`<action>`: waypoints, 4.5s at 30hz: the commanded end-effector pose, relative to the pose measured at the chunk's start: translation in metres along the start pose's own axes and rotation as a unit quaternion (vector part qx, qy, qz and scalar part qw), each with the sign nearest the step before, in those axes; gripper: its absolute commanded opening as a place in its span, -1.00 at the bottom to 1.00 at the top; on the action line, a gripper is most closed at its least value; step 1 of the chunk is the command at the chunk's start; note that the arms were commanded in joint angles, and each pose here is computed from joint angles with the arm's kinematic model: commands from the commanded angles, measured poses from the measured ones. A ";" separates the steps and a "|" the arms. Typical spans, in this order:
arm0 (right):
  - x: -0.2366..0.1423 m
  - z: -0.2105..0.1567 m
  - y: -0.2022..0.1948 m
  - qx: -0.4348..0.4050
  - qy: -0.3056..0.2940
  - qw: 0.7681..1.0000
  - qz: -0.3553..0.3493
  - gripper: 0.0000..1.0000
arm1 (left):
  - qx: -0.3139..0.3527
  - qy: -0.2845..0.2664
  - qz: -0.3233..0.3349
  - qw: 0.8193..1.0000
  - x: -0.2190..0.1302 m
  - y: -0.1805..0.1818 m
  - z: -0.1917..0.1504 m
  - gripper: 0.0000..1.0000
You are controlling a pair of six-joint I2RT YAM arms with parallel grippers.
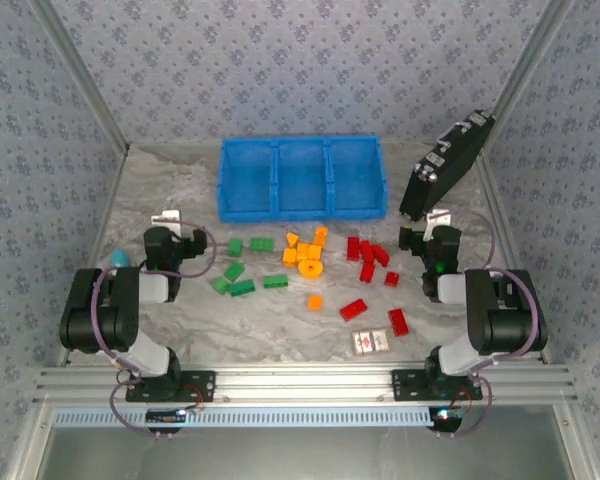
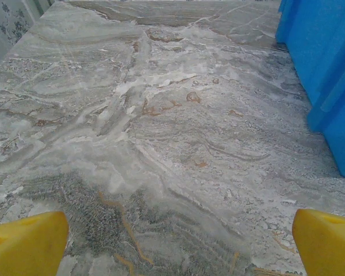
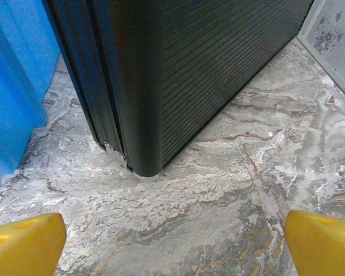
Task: Sort the legos into containers by color
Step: Pick up the lego from the bottom-right of the table.
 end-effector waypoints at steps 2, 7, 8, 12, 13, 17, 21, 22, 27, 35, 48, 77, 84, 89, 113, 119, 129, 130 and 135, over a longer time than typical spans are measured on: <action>0.001 0.002 -0.001 0.002 -0.007 1.000 -0.003 0.99 | 0.003 -0.014 -0.010 1.000 0.001 -0.002 0.009 1.00; 0.001 0.002 -0.001 0.002 -0.007 1.000 -0.002 0.99 | 0.003 -0.014 -0.010 1.000 0.002 -0.001 0.009 1.00; 0.001 0.002 -0.001 0.002 -0.007 1.000 -0.002 0.98 | 0.003 -0.014 -0.011 1.000 0.001 -0.002 0.009 1.00; 0.001 0.002 -0.002 0.003 -0.007 1.000 0.000 0.99 | 0.003 -0.014 -0.010 1.000 0.001 -0.002 0.010 1.00; 0.001 0.002 -0.001 0.003 -0.007 1.000 0.000 0.99 | 0.003 -0.014 -0.010 1.000 0.002 -0.002 0.009 1.00; 0.001 0.002 -0.001 0.003 -0.007 1.000 0.000 0.98 | 0.003 -0.014 -0.011 1.000 0.002 -0.002 0.009 1.00; 0.001 0.002 -0.001 0.003 -0.007 1.000 0.000 0.99 | 0.003 -0.014 -0.011 1.000 0.002 -0.002 0.009 1.00; 0.001 0.002 -0.001 0.003 -0.007 1.000 0.000 0.99 | 0.003 -0.014 -0.010 1.000 0.001 -0.001 0.009 1.00; 0.001 0.002 -0.001 0.003 -0.007 1.000 0.000 0.99 | 0.002 -0.014 -0.011 1.000 0.002 -0.002 0.010 1.00; 0.001 0.002 -0.001 0.004 -0.007 1.000 0.000 0.99 | 0.002 -0.014 -0.010 1.000 0.002 -0.001 0.009 1.00; -0.022 0.058 -0.018 0.059 0.055 0.995 0.051 0.81 | -0.063 0.072 0.260 0.961 -0.033 0.019 0.096 1.00; -0.212 -0.026 0.048 0.136 0.327 0.932 0.072 0.56 | 0.056 0.208 -0.227 0.950 -0.156 -0.099 0.092 1.00; -0.209 -0.058 0.053 0.128 0.362 0.922 0.046 0.59 | 0.052 0.207 -0.265 0.940 -0.174 -0.105 0.097 1.00; -0.206 -0.059 0.052 0.121 0.354 0.927 0.022 0.59 | 0.040 0.214 -0.283 0.934 -0.175 -0.109 0.094 1.00; -0.188 -0.049 0.072 0.110 0.369 0.923 0.014 0.35 | 0.057 0.207 -0.271 0.938 -0.175 -0.102 0.078 1.00; -0.181 -0.047 0.078 0.091 0.384 0.919 0.004 0.32 | 0.059 0.207 -0.270 0.939 -0.174 -0.102 0.077 1.00; -0.175 -0.046 0.084 0.081 0.398 0.914 0.004 0.09 | 0.059 0.211 -0.267 0.939 -0.168 -0.105 0.079 1.00; -0.175 -0.046 0.085 0.081 0.400 0.913 0.005 0.07 | 0.058 0.209 -0.267 0.939 -0.169 -0.105 0.080 1.00; -0.171 -0.049 0.088 0.084 0.410 0.908 0.005 0.04 | 0.054 0.209 -0.269 0.939 -0.167 -0.107 0.082 1.00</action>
Point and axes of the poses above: each hand's point on the last joint's axis, 136 mm out from that joint toward the fingers, its own x axis out along the fingers, its own y axis along the line the jaws close on, z = x × y, the point moved 10 cm from there along -x, back along the fingers, and after that the axes turned 6 degrees about -x, right-handed, at the moved point
